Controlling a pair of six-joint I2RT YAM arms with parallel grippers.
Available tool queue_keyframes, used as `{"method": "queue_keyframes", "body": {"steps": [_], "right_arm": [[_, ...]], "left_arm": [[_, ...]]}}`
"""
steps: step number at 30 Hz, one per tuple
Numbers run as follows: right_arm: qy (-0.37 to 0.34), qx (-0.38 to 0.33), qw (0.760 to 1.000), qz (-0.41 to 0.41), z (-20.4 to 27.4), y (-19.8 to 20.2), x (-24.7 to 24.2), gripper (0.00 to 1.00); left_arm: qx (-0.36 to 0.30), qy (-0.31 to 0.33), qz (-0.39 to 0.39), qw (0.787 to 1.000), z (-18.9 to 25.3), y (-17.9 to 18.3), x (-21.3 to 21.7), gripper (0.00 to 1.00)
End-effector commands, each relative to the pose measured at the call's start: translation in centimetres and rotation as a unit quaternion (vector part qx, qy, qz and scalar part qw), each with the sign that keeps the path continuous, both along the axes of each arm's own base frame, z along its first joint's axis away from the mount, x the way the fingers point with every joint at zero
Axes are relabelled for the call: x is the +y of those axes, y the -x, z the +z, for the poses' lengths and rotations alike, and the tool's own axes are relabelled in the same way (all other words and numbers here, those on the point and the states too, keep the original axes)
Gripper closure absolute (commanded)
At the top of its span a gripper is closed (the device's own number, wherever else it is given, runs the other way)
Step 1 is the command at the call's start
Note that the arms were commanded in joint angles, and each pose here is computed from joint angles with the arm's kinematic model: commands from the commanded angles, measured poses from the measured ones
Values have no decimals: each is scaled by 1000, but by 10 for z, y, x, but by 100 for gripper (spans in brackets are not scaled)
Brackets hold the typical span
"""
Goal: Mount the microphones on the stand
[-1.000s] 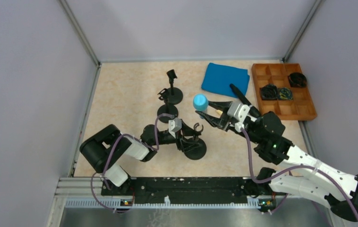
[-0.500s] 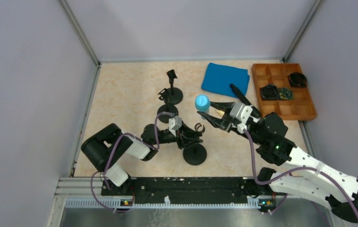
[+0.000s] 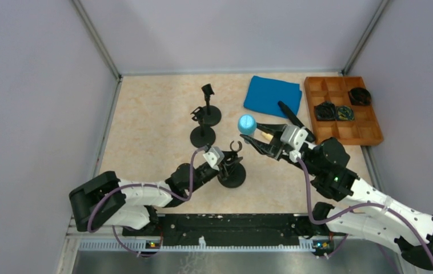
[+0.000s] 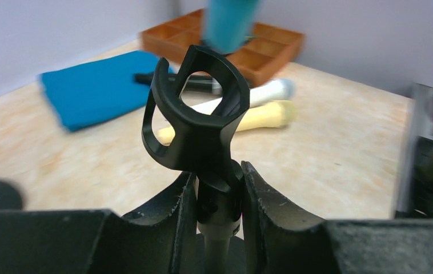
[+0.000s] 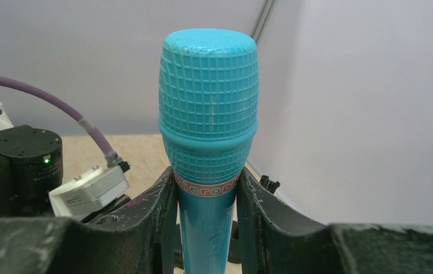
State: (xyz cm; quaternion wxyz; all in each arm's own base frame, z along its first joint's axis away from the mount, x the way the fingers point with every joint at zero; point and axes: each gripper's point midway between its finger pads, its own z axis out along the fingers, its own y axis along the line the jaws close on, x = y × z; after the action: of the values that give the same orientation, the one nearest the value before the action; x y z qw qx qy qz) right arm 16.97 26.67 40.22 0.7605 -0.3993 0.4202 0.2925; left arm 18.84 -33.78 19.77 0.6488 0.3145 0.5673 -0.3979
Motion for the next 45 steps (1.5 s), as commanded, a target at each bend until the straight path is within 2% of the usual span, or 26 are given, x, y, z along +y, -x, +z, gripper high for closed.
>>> {"method": "queue_keyframes", "body": {"steps": [1,7,12,16,19,23,26,32,36,45], "right_arm": [[-33,-19,999,1,18,4,-4,100],[-33,-17,999,0,17,3,-3,100],[-30,-15,999,1,15,3,-3,100],[-31,-15,999,1,17,3,-3,100],[-33,-16,999,3,18,3,-2,100],[-34,-17,999,5,19,3,-1,100],[-34,-17,999,7,19,4,0,100],[-36,-15,999,11,18,5,0,100],[-39,-14,999,13,20,7,-1,100],[-37,-12,999,10,20,8,-5,100]], "left_arm": [[-4,32,175,984,13,-44,39,100],[42,39,233,971,-12,-53,45,100],[44,43,226,972,-21,-50,43,82],[51,55,210,975,-22,-43,45,54],[65,54,188,979,-26,-35,43,28],[69,48,142,986,-31,-20,39,12],[68,48,120,989,-33,-12,40,10],[25,66,63,996,-25,4,47,9],[35,81,28,996,-24,0,52,10],[-15,92,-57,994,-3,10,48,14]]}}
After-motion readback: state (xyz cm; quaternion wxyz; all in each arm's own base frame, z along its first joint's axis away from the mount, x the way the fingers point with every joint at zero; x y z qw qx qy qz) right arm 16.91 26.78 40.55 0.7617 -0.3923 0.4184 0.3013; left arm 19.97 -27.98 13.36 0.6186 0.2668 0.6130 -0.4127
